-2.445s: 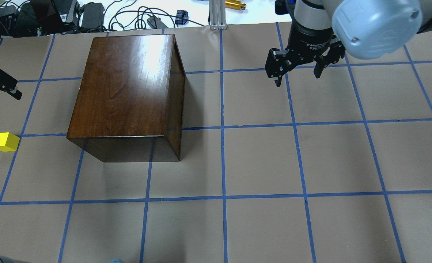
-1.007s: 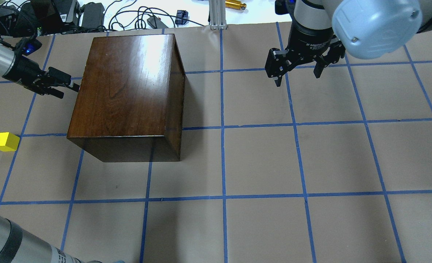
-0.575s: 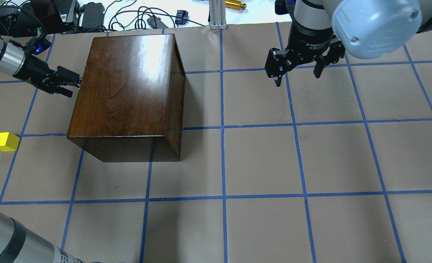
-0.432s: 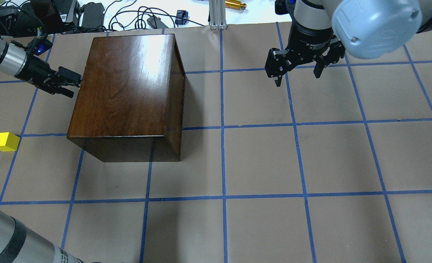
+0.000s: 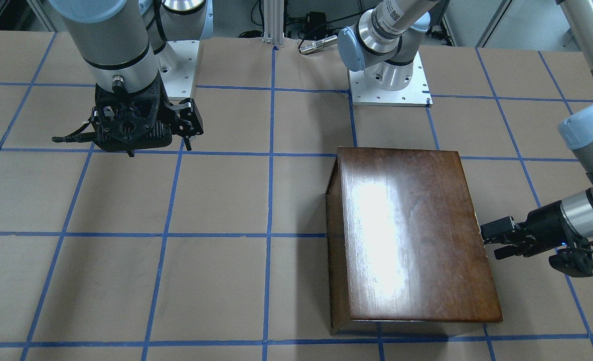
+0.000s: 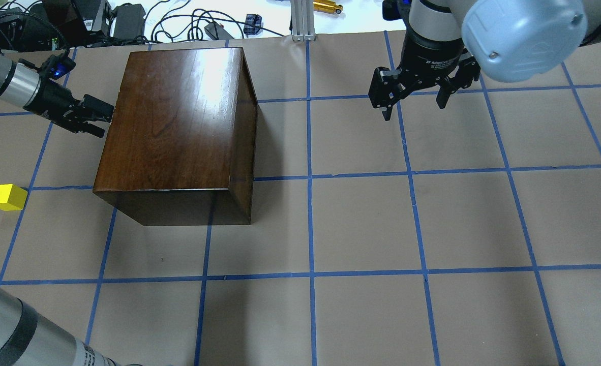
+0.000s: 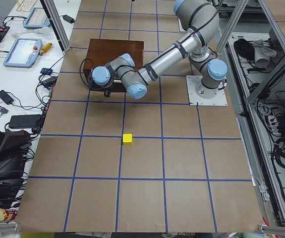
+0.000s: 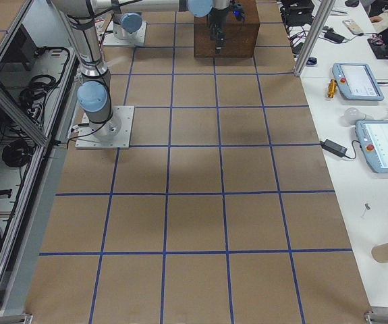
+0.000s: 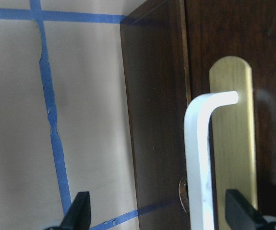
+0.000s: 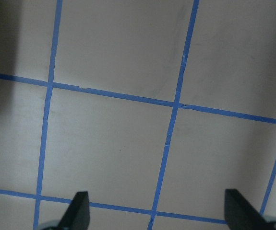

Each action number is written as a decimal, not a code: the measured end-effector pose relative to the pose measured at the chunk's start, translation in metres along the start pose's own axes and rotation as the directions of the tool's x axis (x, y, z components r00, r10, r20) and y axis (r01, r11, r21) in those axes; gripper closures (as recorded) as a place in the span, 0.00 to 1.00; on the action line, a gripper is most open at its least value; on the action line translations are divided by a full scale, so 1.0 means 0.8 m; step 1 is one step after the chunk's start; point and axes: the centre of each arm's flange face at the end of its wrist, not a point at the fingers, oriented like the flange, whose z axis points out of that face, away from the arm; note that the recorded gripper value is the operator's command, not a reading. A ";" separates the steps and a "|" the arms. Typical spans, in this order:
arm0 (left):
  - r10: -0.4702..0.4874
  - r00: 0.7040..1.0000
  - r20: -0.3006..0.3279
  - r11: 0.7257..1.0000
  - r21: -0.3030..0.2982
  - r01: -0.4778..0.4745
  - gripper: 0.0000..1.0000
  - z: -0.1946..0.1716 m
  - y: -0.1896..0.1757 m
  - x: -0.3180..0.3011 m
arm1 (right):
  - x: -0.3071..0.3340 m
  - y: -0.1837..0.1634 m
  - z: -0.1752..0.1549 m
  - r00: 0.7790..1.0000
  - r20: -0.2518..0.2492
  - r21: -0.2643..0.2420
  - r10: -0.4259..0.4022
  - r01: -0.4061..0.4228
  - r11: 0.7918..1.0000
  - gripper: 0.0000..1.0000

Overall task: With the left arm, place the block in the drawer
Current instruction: 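Pull the drawer open with the left gripper, away from the cabinet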

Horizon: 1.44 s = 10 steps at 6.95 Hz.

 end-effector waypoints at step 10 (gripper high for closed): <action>-0.073 0.997 0.041 0.997 -0.017 0.073 0.00 -0.013 0.022 -0.068 | 0.000 0.000 0.000 1.000 0.000 0.000 0.001 -0.001 1.000 0.00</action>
